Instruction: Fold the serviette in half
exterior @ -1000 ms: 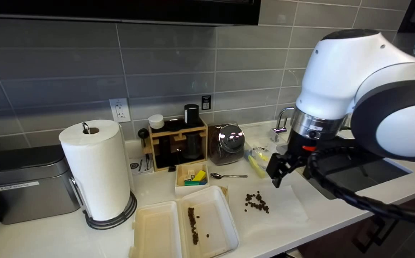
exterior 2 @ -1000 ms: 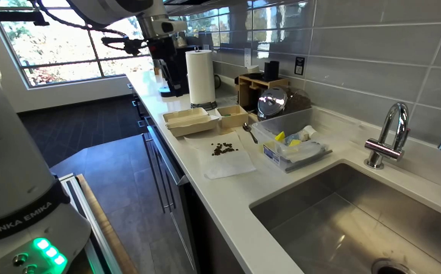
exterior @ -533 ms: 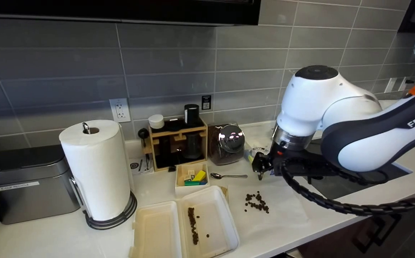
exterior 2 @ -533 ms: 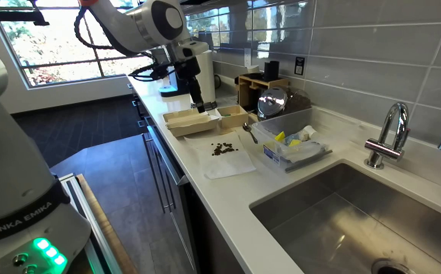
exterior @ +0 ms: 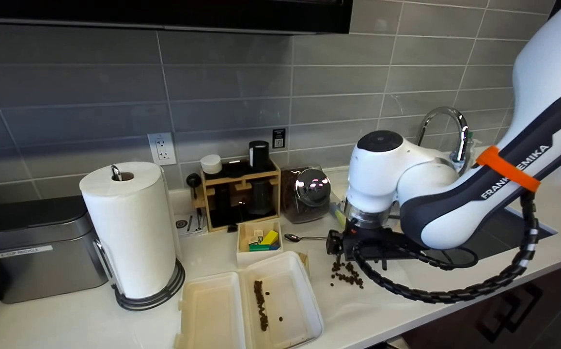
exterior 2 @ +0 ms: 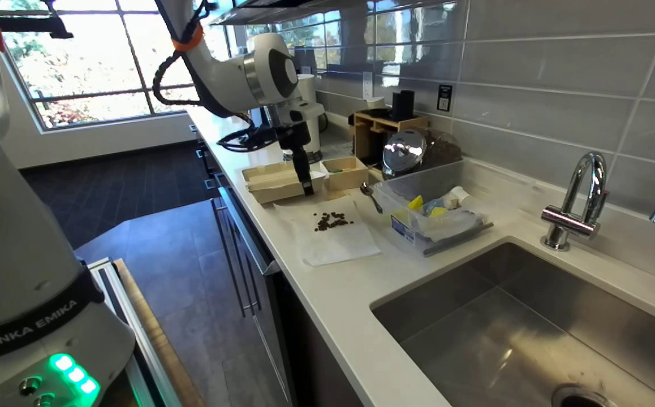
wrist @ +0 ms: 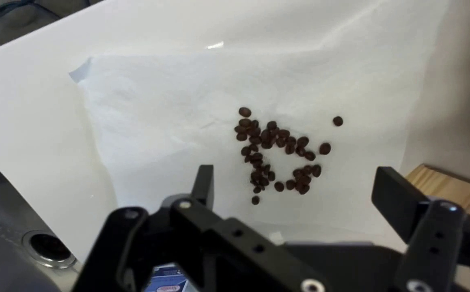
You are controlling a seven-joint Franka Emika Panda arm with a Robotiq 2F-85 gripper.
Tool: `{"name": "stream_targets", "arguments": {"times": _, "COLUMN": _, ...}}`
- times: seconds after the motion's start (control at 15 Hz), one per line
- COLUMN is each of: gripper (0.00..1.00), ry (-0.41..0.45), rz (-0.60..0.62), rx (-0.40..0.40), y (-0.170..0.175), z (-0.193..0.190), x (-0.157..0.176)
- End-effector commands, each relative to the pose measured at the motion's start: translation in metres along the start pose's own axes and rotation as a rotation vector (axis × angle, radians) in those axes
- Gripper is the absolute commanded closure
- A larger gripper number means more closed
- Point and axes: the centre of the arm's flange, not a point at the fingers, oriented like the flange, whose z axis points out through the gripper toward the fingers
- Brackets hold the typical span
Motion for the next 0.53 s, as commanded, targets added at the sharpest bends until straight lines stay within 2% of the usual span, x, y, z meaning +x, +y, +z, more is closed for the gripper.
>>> {"name": "stream_targets", "arguments": {"times": 0.0, "gripper": 0.00, "ry": -0.018, "rz": -0.048, "rx": -0.038, "y": -0.031, "z": 0.036, "x": 0.009}}
{"name": "stream_targets", "arguments": {"times": 0.07, "gripper": 0.00, "ry": -0.008, "rz": -0.030, "rx": -0.021, "y": -0.009, "z": 0.018, "x": 0.002}}
{"name": "stream_targets", "arguments": {"times": 0.47, "gripper": 0.00, "ry": -0.003, "rz": -0.029, "rx": -0.028, "y": -0.012, "z": 0.019, "x": 0.005}}
